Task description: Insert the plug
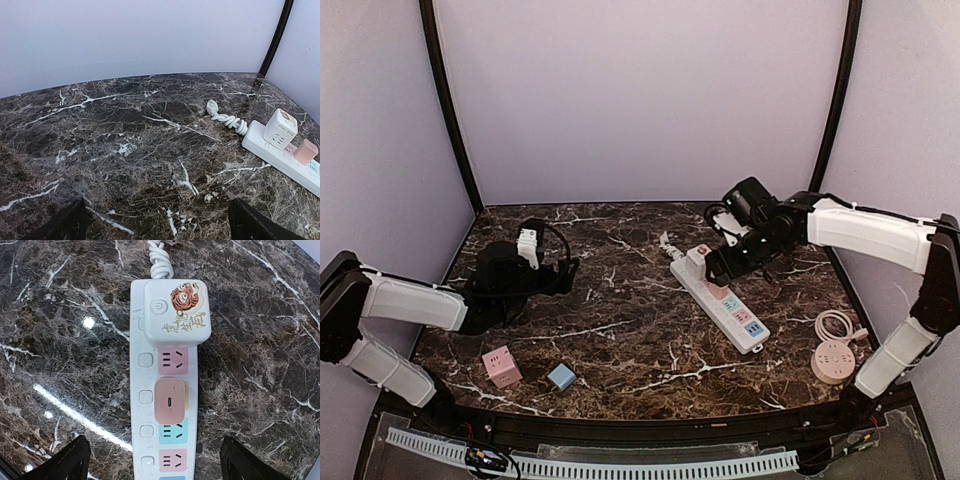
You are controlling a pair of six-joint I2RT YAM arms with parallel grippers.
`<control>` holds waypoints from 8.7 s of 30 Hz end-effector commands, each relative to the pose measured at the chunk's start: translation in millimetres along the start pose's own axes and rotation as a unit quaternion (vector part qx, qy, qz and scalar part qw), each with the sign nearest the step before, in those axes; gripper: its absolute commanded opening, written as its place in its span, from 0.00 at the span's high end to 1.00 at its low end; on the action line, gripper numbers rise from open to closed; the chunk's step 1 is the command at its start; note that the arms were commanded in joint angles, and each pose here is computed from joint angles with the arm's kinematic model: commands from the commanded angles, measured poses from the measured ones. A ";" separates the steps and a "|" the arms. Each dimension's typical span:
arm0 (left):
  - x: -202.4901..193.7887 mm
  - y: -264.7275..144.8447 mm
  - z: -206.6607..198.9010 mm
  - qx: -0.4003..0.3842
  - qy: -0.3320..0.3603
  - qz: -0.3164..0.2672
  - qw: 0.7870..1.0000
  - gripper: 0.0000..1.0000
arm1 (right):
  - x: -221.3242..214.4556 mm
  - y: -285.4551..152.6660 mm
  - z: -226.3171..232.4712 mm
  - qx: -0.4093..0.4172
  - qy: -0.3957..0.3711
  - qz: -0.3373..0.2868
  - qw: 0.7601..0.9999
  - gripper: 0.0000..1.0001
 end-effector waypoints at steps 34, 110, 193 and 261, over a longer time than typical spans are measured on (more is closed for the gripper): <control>-128.2 -129.2 -50.4 -0.003 0.044 0.455 0.889 0.13 | -73.6 -40.9 62.2 0.108 0.019 -0.170 0.979 0.01; -41.1 -7.3 -271.1 -0.301 0.278 0.030 0.912 0.99 | -58.7 -107.2 86.5 0.219 0.080 -0.145 0.962 0.01; -41.4 -27.0 -264.0 -0.353 0.283 0.007 0.892 0.99 | -31.6 -32.2 151.6 0.269 0.099 0.031 0.957 0.76; 16.3 0.2 -104.3 -0.189 0.059 -0.018 0.980 0.02 | -63.2 53.4 -6.9 0.061 -0.043 0.104 0.992 1.00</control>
Point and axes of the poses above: each gripper's point midway between its finger pads, its own y axis out along the fingers, its own z axis along the line the jaws close on, x = y × z, the point moved 2 cm from there along -y, back along the fingers
